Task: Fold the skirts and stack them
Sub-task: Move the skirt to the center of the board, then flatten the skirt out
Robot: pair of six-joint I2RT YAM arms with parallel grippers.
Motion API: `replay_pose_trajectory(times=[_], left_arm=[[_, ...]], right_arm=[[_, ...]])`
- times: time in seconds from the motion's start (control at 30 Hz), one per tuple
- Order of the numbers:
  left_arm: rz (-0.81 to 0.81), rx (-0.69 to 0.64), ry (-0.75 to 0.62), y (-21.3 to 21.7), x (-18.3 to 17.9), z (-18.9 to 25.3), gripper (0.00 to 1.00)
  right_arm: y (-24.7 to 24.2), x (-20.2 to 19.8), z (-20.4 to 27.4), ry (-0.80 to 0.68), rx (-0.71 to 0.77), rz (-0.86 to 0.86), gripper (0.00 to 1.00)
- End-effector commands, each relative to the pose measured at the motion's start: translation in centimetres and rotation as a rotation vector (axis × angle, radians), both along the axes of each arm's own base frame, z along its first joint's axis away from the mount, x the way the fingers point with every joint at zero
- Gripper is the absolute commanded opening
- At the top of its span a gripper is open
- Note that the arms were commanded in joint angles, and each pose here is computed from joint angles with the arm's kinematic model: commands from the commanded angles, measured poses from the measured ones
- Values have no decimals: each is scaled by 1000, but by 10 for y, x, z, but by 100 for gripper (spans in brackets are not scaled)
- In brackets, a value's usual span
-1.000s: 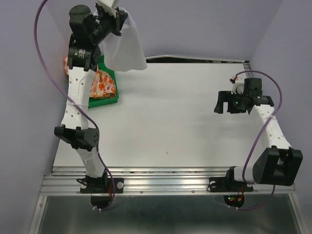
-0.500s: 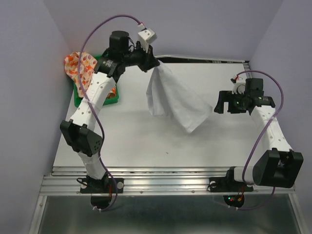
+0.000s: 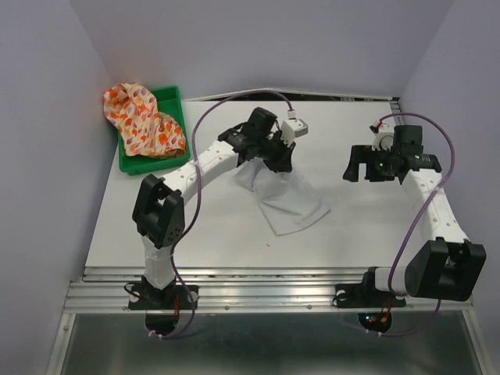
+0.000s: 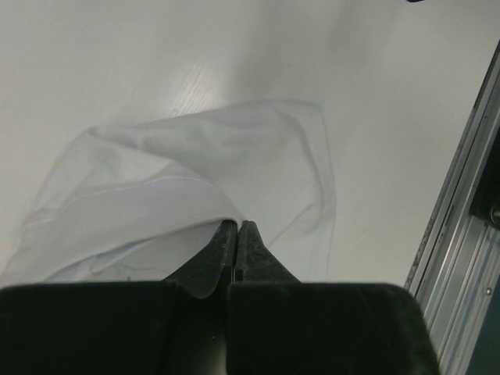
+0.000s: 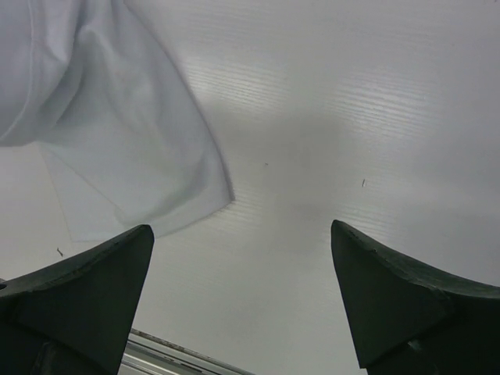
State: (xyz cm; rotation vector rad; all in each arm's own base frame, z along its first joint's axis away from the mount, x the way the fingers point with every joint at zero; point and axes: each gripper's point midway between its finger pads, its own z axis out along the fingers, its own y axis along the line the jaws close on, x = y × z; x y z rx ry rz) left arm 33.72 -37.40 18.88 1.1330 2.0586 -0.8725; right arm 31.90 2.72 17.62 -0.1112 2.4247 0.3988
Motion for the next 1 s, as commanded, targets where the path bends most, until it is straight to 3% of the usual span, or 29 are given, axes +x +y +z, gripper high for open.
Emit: replay_pose_trajectory(times=[0.0, 0.07, 0.13, 0.17, 0.2, 0.23, 0.3, 0.53, 0.77, 0.97], left_arm=[[-77, -34, -93, -32, -24, 16, 0], [-88, -24, -86, -41, -29, 10, 4], [-84, -19, -88, -47, -30, 17, 20], [-101, -8, -74, -48, -31, 14, 32], [-142, 18, -25, -44, -42, 13, 78], [-174, 15, -21, -44, -43, 18, 92], [-203, -27, -61, -40, -37, 49, 99], [-82, -123, -86, 37, -19, 86, 99], [183, -90, -2, 142, 15, 44, 94], [286, -55, 83, 175, 18, -12, 88]], right_arm=[[1, 4, 23, -63, 4, 24, 100], [4, 2, 21, -57, 13, 36, 100], [6, 0, 21, -51, 18, 52, 100], [9, -2, 21, -47, 31, 65, 100], [10, -2, 21, -44, 35, 77, 100], [12, -2, 21, -43, 43, 87, 100], [20, -5, 22, -35, 76, 129, 100], [49, -10, 22, 1, 259, 204, 100], [92, -9, 11, 42, 375, 282, 92], [126, -12, -14, 44, 291, 384, 90]])
